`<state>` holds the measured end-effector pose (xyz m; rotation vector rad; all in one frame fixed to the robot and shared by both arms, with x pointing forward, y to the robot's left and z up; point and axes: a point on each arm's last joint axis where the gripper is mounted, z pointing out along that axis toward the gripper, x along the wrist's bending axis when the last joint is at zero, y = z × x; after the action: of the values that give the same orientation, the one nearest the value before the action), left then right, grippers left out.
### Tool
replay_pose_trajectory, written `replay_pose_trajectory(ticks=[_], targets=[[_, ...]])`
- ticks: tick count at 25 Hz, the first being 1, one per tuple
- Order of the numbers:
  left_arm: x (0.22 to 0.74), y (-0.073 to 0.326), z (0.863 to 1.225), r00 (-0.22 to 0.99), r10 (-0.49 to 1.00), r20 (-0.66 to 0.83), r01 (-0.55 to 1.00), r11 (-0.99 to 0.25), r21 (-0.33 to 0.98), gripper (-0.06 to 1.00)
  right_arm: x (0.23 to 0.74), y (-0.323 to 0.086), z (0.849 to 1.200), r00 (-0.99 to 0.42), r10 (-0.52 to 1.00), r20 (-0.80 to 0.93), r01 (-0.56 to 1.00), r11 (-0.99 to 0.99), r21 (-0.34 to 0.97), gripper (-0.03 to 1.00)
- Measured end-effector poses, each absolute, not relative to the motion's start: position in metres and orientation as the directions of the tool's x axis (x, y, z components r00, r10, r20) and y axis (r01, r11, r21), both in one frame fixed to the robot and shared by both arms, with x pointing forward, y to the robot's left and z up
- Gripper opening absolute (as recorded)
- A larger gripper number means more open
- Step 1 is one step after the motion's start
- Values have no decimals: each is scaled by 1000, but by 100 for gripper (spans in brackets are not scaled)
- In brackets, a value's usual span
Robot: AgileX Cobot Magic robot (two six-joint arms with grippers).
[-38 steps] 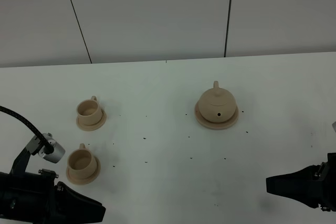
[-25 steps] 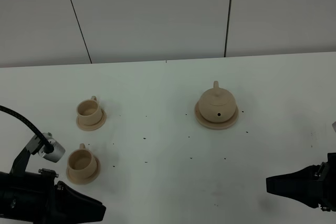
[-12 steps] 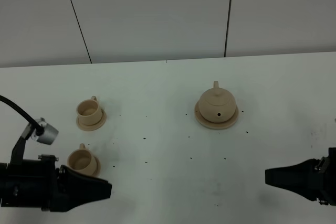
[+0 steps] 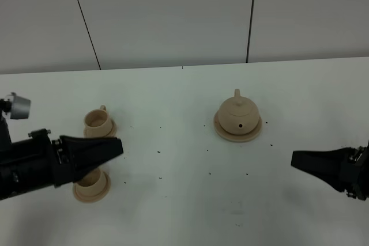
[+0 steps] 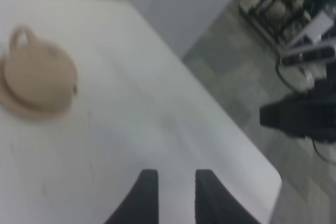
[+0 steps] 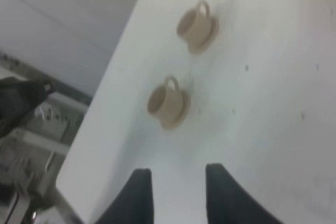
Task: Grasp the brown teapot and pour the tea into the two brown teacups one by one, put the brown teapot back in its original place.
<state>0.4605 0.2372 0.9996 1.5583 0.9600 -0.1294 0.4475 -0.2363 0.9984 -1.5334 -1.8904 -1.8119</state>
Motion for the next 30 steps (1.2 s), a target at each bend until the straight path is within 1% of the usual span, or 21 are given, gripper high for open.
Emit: replay_pose_trajectory(ticks=[3, 9, 13, 16, 19, 21, 23, 25, 28, 29, 30], targets=[[465, 238, 1004, 676, 506, -536, 562, 118, 819, 24, 451, -238, 1003, -506, 571, 646, 646, -246, 723, 24], [467, 239, 1012, 723, 530, -444, 481, 76, 873, 24, 464, -239, 1019, -548, 585, 598, 584, -245, 774, 24], [467, 243, 1041, 730, 605, -318, 365, 48, 930, 24, 471, -240, 1029, -567, 597, 568, 549, -240, 801, 24], [461, 249, 1067, 680, 697, -227, 281, 38, 959, 24, 474, -241, 1031, -561, 615, 555, 540, -237, 808, 24], [446, 256, 1085, 598, 788, -147, 235, 3, 972, 24, 476, -244, 1028, -535, 652, 537, 542, -222, 811, 24], [433, 261, 1093, 541, 835, -96, 226, -34, 974, 24, 477, -245, 1026, -522, 674, 523, 545, -208, 812, 24], [420, 263, 1099, 513, 856, -64, 227, -64, 972, 24, 477, -246, 1025, -518, 687, 510, 548, -191, 814, 24], [407, 265, 1102, 484, 873, -66, 257, -70, 964, 24, 477, -247, 1024, -510, 697, 504, 550, -186, 814, 24], [388, 267, 1102, 449, 892, -51, 330, -113, 937, 24, 478, -248, 1021, -501, 720, 480, 555, -158, 817, 24], [382, 268, 1100, 437, 897, -74, 375, -107, 921, 24, 477, -249, 1020, -503, 727, 468, 557, -141, 818, 24], [375, 270, 1097, 425, 904, -53, 412, -142, 900, 24, 477, -249, 1018, -499, 737, 456, 562, -125, 818, 24]])
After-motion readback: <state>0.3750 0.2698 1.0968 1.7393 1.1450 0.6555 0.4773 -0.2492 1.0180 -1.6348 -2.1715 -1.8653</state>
